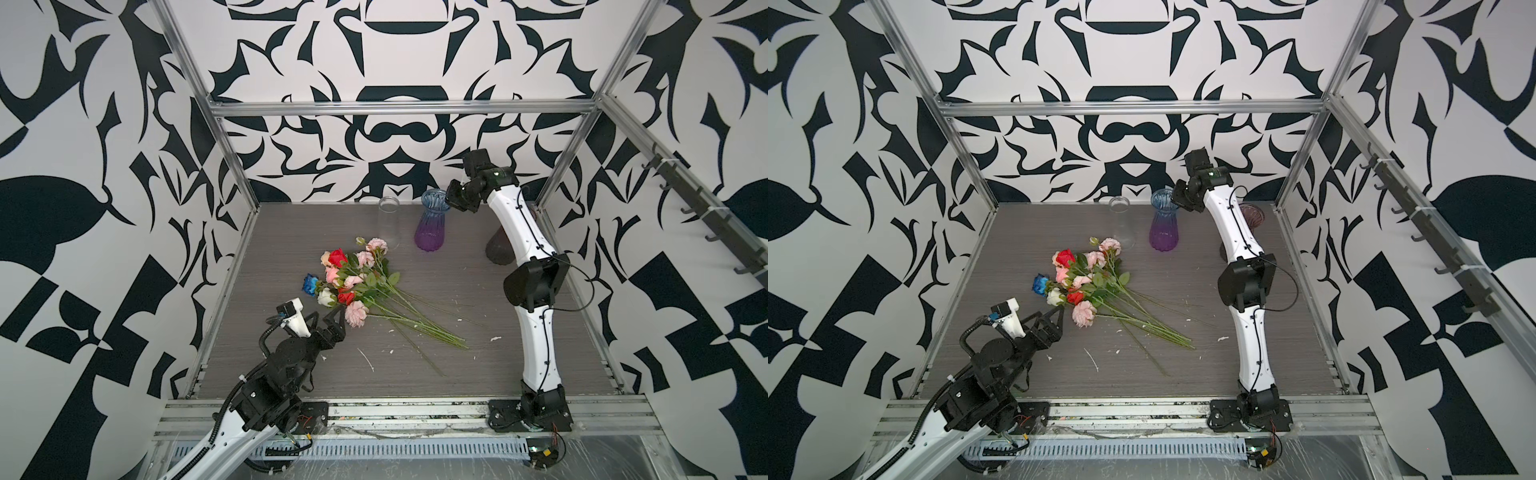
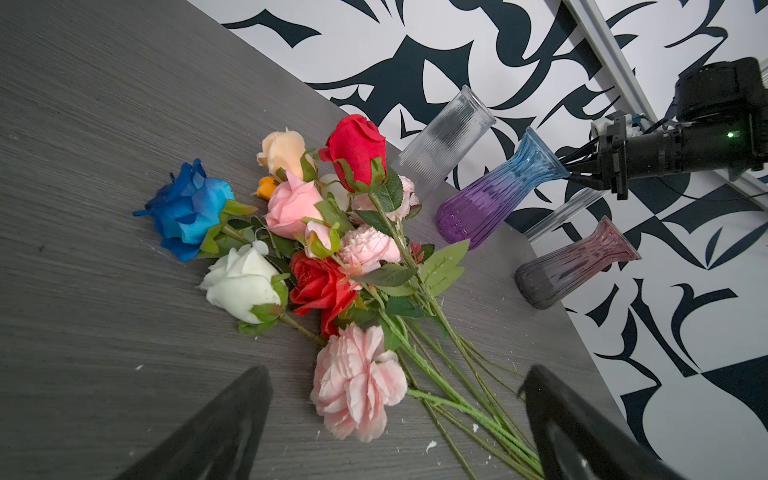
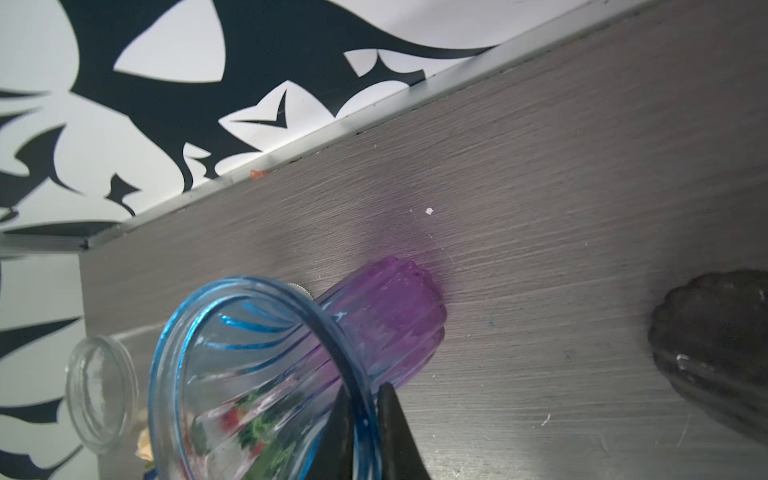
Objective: Arrange the flowers into the vase
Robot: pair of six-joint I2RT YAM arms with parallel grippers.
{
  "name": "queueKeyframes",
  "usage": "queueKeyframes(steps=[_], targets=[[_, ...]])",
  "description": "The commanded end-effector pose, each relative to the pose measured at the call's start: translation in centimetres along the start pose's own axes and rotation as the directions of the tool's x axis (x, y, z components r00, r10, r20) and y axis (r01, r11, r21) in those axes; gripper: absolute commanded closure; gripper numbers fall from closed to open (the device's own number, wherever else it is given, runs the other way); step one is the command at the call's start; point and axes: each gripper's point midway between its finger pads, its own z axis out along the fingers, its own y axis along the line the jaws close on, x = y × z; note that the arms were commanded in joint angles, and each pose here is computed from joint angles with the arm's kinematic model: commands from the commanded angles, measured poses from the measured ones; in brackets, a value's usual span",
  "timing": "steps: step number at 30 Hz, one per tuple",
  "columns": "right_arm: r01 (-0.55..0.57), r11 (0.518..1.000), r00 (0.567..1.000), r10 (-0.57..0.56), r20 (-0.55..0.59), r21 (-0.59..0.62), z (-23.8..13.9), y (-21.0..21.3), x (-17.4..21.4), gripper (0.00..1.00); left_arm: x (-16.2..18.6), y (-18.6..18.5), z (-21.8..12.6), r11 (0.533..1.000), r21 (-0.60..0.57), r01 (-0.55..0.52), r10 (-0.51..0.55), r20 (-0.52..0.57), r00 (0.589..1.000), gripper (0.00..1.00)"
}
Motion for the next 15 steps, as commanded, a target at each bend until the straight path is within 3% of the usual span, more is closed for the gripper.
queueKeyframes(steps=[1,15], targets=[[-0.029,1.000,0.994,0.028,0.103,0.002,-4.2,-0.6,-2.5,0.93,0.2,0.6,0.0,1.000,-0.019,0.014,-0.014,0.003,1.000,0.01],[-0.081,0.996,0.985,0.076,0.155,0.027,-5.3,-4.1,-5.1,0.95,0.4,0.2,0.3,1.000,-0.014,0.002,-0.002,-0.011,1.000,0.01]])
